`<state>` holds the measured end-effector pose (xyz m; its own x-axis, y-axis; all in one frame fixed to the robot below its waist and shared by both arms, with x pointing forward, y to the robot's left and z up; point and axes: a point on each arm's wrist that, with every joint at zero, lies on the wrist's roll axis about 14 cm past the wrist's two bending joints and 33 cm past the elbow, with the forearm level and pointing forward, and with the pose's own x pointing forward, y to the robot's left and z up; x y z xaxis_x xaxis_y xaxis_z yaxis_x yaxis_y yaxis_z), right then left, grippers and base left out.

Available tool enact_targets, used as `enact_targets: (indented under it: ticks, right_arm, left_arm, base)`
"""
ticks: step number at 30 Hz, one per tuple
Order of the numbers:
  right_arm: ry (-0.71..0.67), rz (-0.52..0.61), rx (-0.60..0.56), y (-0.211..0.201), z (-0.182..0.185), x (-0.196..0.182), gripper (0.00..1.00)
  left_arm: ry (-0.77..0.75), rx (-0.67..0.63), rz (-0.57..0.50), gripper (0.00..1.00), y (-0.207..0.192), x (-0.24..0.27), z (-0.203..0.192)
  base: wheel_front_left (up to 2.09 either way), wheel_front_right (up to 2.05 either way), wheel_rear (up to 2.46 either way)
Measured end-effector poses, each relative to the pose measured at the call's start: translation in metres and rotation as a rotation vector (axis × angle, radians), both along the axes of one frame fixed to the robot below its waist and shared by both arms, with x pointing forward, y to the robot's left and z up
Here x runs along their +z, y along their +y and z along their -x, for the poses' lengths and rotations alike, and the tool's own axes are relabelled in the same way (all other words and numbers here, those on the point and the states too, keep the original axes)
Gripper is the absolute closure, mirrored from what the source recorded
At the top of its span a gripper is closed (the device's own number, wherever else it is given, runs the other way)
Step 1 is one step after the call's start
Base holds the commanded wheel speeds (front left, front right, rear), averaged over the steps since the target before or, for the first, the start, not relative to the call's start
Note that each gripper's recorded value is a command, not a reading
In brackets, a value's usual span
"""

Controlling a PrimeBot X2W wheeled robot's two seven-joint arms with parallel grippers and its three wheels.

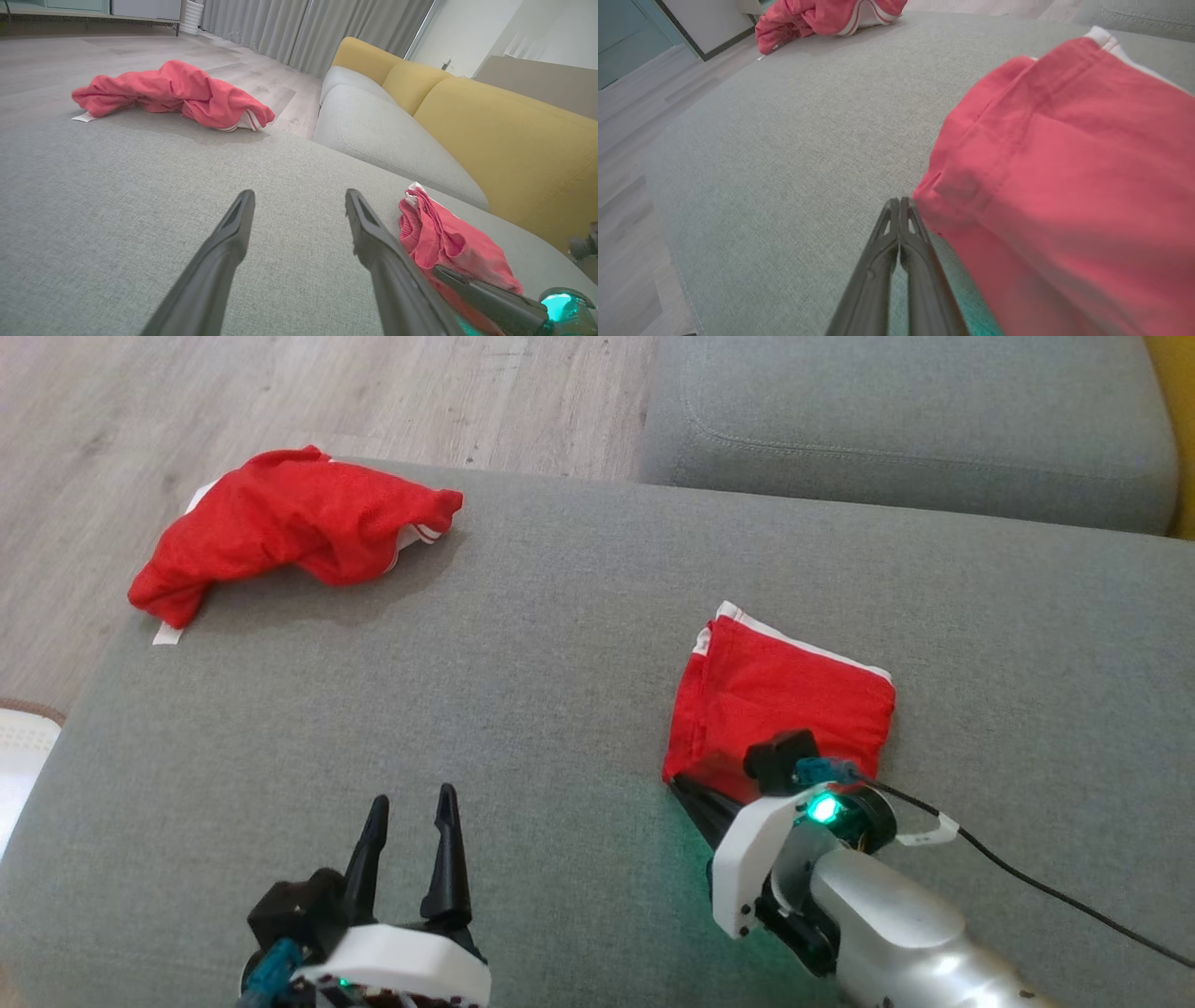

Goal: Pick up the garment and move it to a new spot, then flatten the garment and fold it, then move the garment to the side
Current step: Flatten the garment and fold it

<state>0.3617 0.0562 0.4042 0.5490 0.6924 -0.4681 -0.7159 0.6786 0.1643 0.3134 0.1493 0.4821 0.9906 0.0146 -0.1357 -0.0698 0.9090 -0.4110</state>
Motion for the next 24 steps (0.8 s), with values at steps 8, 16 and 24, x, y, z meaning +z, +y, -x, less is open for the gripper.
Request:
enact_targets:
  ticks: [8,16,24]
  right_arm:
    - [-0.131,-0.152,-0.070,-0.002,-0.013,0.041,0.31]
    - [-0.247,-0.223,-0.255,-0.050,-0.045,0.077,0.00]
    - [-0.401,-0.210,-0.487,-0.134,-0.050,0.096,0.00]
  left_arm:
    - [-0.020,-0.027,-0.018,0.00,-0.005,0.004,-0.002]
    - [-0.051,-0.073,-0.072,0.00,-0.010,0.009,-0.005]
    - [-0.101,-0.140,-0.118,0.00,-0.022,0.017,-0.011]
  base:
    - [0.00,0.00,0.00]
    - [0.00,0.00,0.00]
    - [0.00,0.00,0.00]
